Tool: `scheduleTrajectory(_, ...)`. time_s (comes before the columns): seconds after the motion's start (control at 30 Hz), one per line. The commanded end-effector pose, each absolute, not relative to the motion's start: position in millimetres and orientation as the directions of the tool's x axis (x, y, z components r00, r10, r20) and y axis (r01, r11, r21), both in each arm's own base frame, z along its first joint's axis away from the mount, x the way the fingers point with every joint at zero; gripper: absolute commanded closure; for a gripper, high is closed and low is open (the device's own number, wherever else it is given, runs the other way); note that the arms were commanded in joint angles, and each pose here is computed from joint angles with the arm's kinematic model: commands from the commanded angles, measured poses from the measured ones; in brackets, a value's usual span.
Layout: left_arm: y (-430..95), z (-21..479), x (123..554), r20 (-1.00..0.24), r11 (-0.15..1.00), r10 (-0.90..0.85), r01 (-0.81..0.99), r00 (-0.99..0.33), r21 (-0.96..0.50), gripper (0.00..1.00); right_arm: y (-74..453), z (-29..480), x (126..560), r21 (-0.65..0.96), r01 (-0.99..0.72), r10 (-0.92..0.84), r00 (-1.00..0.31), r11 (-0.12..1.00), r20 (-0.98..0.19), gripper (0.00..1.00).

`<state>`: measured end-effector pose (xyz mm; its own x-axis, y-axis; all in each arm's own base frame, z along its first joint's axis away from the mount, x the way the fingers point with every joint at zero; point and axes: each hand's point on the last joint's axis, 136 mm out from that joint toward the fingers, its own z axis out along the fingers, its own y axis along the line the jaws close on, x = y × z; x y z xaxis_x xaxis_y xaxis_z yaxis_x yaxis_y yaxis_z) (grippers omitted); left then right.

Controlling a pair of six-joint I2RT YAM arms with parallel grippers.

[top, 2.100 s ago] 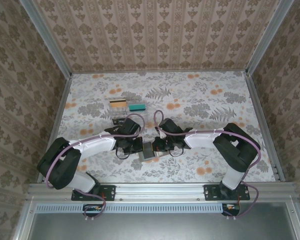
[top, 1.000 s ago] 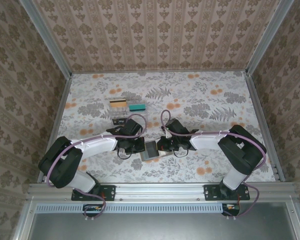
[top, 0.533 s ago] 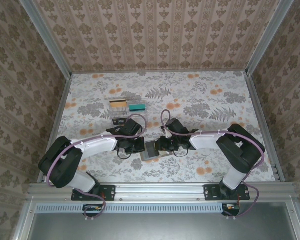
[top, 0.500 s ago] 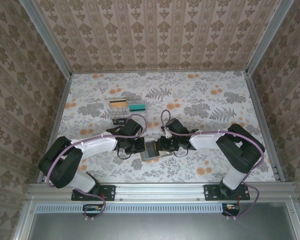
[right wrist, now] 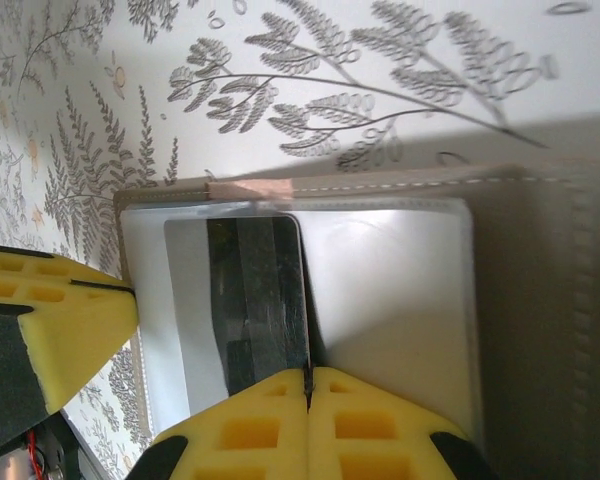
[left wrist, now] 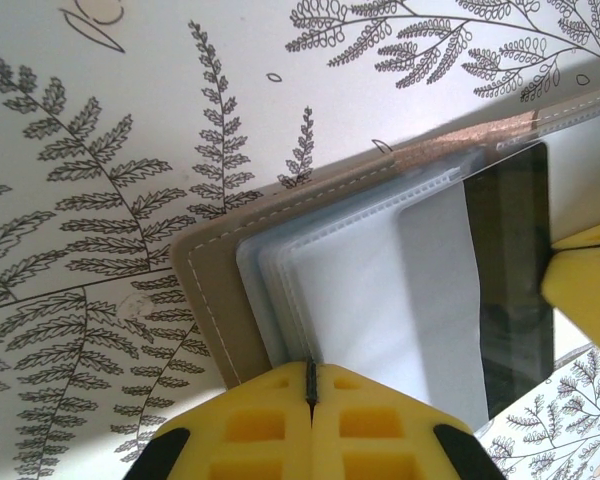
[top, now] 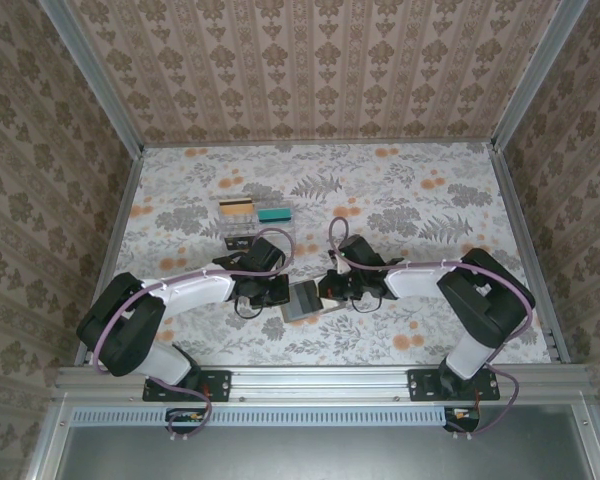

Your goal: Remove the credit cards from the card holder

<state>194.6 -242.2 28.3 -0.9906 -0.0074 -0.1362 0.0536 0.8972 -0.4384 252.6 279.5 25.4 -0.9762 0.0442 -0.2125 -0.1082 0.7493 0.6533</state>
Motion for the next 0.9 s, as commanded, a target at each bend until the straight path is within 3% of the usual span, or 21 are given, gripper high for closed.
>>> scheduleTrajectory(0.0,-226.1,16.0,184.0,-0.103,0.930,0.017,0.053,-0.995,-0.363,1.00,260.7,24.2,247.3,0.625,-0.101,0.043,-0.977,0.774,-0.211,1.00)
scheduleTrajectory(0.5,-234.1,48.2,199.0,-0.157,0.904,-0.015,0.054,-0.987,-0.425,0.97,240.8,83.3,248.2,0.631,-0.187,0.037,-0.945,0.753,-0.324,1.00)
scheduleTrajectory(0.7,-244.2,88.9,216.9,-0.217,0.835,-0.106,0.032,-0.970,-0.550,0.53,247.4,105.8,253.6,0.685,-0.190,0.080,-0.936,0.704,-0.342,1.00)
scheduleTrajectory(0.87,-249.7,129.0,234.8,-0.242,0.691,-0.246,0.005,-0.939,-0.723,0.36,252.3,136.9,264.6,0.736,-0.195,0.144,-0.918,0.648,-0.370,1.00)
